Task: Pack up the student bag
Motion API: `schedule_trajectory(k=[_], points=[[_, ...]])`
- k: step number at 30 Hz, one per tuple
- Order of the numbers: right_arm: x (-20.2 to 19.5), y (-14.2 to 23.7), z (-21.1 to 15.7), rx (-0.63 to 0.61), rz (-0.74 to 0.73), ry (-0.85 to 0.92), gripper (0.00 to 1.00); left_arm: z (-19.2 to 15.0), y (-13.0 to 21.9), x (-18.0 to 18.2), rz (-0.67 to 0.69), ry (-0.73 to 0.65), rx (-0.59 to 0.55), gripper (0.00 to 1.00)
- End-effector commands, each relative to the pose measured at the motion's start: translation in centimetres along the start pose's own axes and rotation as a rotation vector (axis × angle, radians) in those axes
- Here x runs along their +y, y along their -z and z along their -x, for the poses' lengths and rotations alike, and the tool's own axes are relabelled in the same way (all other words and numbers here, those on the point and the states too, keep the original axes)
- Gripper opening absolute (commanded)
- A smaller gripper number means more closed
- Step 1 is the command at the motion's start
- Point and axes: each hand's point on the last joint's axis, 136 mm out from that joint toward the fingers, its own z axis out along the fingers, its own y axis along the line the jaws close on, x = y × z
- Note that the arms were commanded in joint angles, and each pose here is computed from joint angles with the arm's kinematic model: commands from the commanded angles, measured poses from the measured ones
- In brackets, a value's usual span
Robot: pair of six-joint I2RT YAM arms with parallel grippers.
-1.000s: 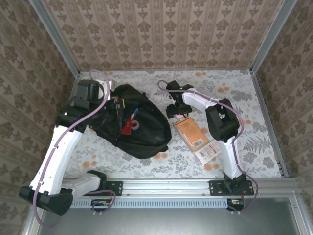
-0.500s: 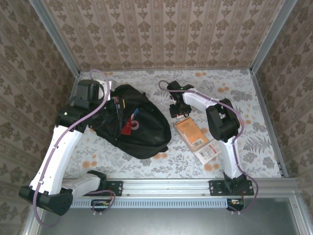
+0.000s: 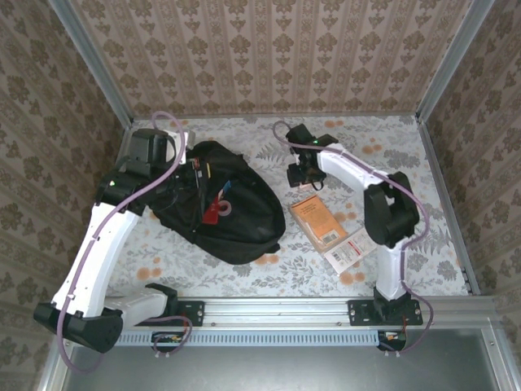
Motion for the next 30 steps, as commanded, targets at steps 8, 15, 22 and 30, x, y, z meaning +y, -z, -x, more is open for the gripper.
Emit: schedule_trajectory(k=[8, 15, 22, 30], points=[[8.1, 13.1, -1.8, -0.194, 0.329, 0.009, 0.57, 4.0, 1.9, -2.7, -0.077, -0.019, -0.095, 0.0], [15.9, 13.4, -3.7, -0.127, 0.527, 0.044, 0.56, 4.3, 1.7, -3.1, -0.089, -0.019, -0.099, 0.0], [21.2, 10.3, -2.1, -0.04, 0.558, -0.041, 0.58, 5.1, 2.1, -4.3, -0.128, -0.02, -0.114, 0.0], [22.8, 5.4, 3.4, 0.019, 0.533, -0.427, 0.62, 6.5, 3.2, -6.0, -0.178, -0.029, -0.156, 0.0]])
